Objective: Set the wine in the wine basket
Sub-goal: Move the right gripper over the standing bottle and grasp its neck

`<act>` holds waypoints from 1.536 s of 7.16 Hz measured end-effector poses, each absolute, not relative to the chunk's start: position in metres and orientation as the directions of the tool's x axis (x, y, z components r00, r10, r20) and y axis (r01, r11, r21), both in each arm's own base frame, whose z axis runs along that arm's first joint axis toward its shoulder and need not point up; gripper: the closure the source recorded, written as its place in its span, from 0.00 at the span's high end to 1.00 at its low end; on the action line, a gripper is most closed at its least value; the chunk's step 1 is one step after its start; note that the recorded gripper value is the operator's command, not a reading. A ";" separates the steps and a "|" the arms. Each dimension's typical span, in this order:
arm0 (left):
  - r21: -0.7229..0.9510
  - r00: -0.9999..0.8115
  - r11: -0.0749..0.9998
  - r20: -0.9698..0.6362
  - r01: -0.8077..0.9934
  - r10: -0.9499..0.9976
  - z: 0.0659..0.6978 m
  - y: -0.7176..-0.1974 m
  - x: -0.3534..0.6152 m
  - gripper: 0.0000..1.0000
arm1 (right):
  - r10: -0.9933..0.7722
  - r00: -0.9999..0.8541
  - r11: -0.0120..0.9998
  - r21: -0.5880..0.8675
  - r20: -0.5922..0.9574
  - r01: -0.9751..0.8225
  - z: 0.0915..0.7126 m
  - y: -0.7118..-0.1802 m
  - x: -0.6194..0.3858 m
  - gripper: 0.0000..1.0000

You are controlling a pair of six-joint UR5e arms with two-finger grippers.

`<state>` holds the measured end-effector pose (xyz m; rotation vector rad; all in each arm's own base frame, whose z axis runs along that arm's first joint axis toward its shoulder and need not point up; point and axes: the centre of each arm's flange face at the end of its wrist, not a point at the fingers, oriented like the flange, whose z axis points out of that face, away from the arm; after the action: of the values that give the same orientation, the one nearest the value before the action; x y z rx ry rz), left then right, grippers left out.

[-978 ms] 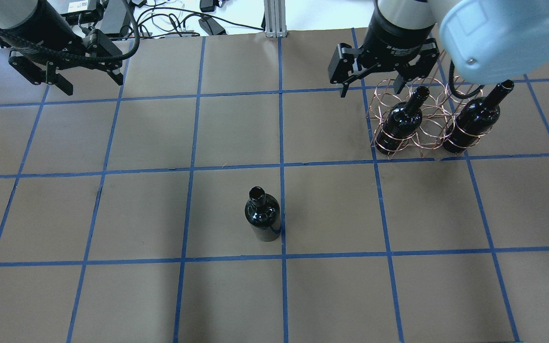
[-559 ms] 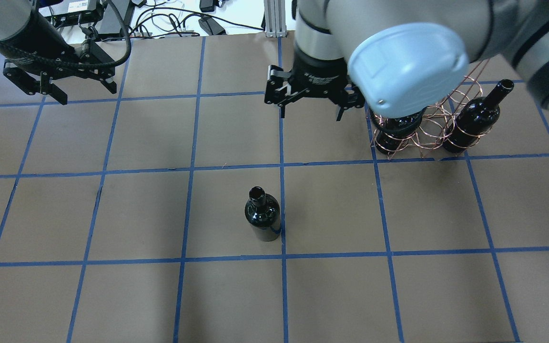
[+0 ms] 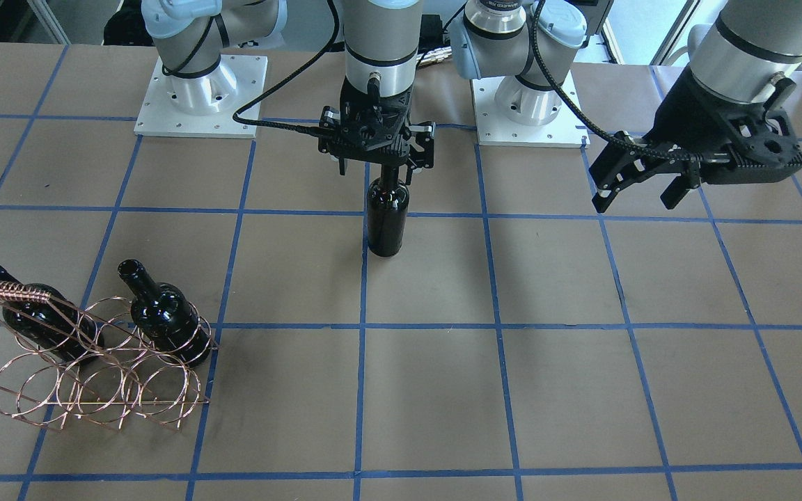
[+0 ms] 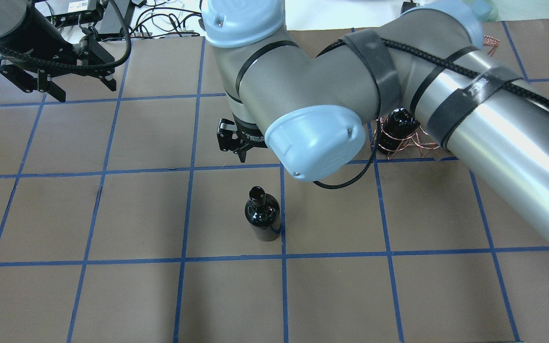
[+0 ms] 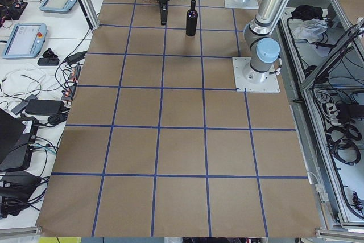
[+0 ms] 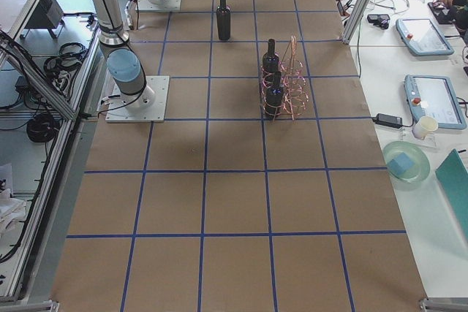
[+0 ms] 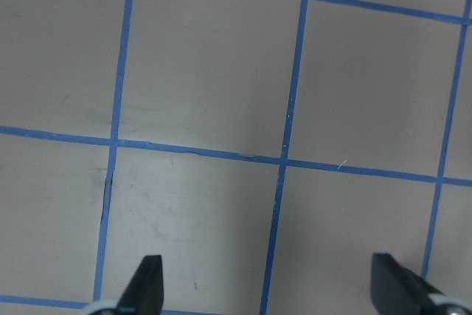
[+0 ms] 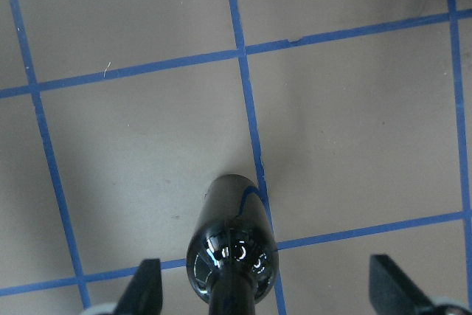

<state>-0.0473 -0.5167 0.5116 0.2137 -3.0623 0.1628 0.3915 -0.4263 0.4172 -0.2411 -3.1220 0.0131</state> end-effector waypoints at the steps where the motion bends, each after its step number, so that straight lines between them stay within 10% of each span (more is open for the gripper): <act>1: -0.101 -0.991 0.988 0.070 -0.120 -0.113 0.514 -0.513 -0.048 1.00 | 0.144 -0.990 0.990 -0.006 0.008 0.144 0.399 -0.418 0.400 1.00; 10: -0.147 -0.997 0.987 0.056 -0.069 -0.061 0.544 -0.491 -0.042 1.00 | 0.114 -0.994 0.991 0.074 -0.006 0.113 0.376 -0.403 0.413 0.46; 11: -0.141 -0.997 0.988 0.057 -0.067 -0.059 0.543 -0.489 -0.043 1.00 | 0.109 -0.994 0.991 0.073 -0.002 0.109 0.376 -0.404 0.411 0.24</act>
<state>-0.0434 -0.4890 0.5432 0.0976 -3.0796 0.2207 0.4114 -0.4041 0.3764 -0.1724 -3.1412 -0.1152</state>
